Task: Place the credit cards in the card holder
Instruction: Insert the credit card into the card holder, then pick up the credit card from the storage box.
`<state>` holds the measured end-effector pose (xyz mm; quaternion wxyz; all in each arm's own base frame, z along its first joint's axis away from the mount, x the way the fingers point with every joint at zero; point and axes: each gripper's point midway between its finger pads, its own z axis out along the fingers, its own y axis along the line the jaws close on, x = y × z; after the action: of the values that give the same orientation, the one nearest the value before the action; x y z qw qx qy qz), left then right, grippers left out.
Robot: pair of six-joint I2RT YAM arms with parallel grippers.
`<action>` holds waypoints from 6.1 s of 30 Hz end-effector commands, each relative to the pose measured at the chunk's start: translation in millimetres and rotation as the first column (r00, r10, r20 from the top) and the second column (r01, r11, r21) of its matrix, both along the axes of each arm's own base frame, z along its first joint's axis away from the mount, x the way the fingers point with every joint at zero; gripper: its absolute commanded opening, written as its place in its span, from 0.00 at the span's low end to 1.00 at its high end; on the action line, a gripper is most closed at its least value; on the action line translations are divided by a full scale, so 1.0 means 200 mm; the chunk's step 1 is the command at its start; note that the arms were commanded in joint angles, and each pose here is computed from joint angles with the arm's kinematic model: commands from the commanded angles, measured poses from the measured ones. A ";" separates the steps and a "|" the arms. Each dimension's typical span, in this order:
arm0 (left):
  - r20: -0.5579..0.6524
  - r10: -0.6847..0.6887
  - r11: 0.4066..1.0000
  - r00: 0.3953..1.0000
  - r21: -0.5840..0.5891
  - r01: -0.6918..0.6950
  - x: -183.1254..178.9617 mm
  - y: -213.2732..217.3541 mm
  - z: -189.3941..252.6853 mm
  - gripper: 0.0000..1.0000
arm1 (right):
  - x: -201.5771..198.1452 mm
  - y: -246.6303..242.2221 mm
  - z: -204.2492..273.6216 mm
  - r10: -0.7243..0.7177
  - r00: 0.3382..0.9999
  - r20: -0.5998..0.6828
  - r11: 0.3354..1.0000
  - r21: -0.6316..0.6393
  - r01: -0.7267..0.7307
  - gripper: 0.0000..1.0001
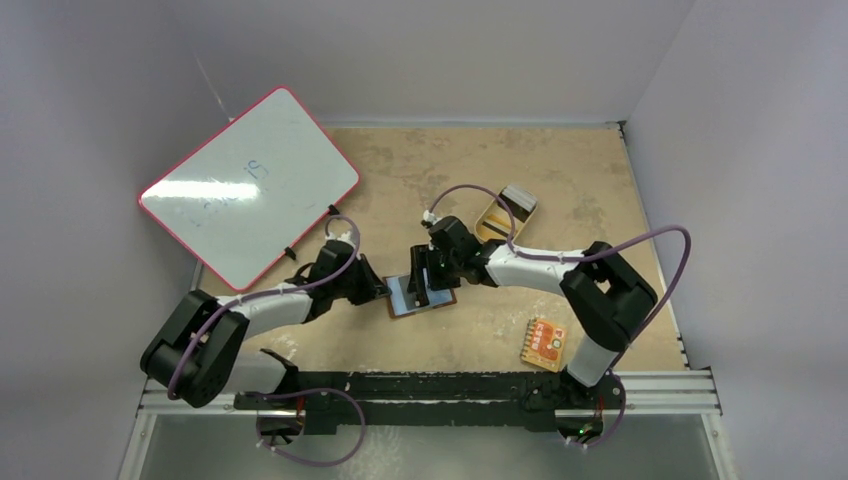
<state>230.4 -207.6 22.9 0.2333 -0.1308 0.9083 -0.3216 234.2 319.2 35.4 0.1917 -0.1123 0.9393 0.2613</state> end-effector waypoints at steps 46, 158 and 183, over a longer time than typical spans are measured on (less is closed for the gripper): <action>0.029 -0.039 0.997 0.999 -0.063 0.041 0.03 -0.07 0.13 0.13 | 0.34 -0.26 0.49 -0.016 0.926 0.376 0.993 -0.106 0.060 0.67; 0.263 0.002 0.968 0.965 -0.243 0.065 0.06 -0.12 0.97 0.64 | 0.64 -0.64 0.93 -0.103 0.881 0.463 0.995 0.030 0.100 0.00; 0.381 -0.030 0.775 0.924 -0.575 0.262 0.05 -0.33 1.32 0.55 | -0.02 -0.16 1.34 -0.038 0.950 0.311 0.588 0.776 -0.231 0.00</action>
<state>241.9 -269.4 278.2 0.3056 -0.0808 0.7217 -0.6158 242.5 274.8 278.8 0.3432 -0.0741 0.7109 0.6094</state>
